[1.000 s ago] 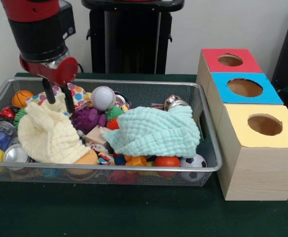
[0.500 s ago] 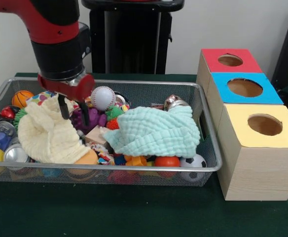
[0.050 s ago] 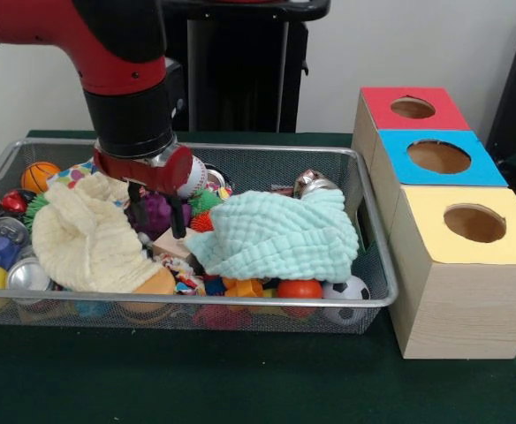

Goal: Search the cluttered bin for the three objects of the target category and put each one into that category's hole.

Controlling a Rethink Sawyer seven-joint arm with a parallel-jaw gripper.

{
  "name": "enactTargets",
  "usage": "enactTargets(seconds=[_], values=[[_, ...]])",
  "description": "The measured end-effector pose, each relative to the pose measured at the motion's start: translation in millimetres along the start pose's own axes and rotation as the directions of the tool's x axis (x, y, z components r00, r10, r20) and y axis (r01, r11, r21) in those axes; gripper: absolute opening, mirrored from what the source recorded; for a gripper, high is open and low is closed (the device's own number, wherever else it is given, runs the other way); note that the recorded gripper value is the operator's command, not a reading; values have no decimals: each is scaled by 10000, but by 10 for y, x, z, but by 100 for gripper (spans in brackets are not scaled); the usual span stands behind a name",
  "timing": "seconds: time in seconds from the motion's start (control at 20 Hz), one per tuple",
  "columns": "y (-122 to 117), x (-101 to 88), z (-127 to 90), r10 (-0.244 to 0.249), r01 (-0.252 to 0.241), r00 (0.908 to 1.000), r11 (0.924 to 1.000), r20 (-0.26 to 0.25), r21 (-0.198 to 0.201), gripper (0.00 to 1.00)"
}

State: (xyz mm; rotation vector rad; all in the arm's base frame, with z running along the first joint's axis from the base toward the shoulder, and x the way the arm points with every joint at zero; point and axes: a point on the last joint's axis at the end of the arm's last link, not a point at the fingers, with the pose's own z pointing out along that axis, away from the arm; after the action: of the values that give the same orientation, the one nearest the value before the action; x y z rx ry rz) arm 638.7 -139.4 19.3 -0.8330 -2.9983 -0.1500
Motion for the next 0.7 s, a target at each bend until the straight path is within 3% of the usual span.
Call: enactTargets(seconds=[0.7], values=[[-31, 68, 48, 66, -68, 9999, 9999, -154, -138, 100]])
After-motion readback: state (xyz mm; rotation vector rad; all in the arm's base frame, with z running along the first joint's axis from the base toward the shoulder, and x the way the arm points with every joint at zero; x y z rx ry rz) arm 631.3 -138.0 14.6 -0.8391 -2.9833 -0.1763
